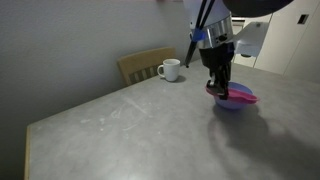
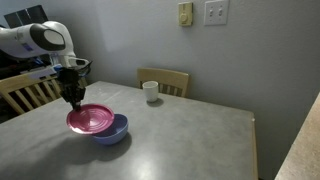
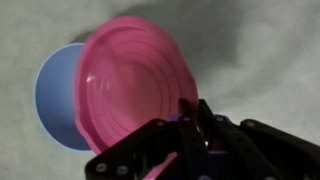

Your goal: Place the pink plate on top of the blue bowl

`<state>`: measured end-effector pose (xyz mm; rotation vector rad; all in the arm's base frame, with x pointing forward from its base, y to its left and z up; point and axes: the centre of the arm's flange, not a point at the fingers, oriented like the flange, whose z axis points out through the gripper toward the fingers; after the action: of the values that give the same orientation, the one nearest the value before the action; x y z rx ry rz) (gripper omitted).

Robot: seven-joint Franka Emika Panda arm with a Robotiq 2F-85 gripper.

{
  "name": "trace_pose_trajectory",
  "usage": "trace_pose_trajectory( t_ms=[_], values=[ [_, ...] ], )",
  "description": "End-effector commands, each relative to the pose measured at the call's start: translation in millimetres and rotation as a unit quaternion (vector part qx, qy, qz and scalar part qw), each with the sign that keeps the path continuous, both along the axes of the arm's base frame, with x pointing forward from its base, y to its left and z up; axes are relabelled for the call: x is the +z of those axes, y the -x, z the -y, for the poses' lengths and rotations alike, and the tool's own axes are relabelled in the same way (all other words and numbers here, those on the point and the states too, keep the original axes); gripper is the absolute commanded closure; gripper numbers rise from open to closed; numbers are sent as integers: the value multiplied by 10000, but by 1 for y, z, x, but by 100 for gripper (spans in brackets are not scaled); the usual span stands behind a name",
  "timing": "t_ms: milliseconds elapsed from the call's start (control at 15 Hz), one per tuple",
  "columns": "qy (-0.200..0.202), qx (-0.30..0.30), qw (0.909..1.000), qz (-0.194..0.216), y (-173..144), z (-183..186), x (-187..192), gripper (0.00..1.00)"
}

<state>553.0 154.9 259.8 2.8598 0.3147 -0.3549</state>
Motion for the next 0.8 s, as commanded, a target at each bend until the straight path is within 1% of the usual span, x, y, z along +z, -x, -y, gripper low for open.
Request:
trace_pose_trajectory(
  t_ms=[0,133,467,733],
  values=[
    [87,-214,9993,295,14,22,19,97],
    [129,-291,9987,404,9,28,23,97],
    [95,-292,9984,474,-6,39,19,97],
    [115,-382,9987,320,-10,47,8,97]
  ],
)
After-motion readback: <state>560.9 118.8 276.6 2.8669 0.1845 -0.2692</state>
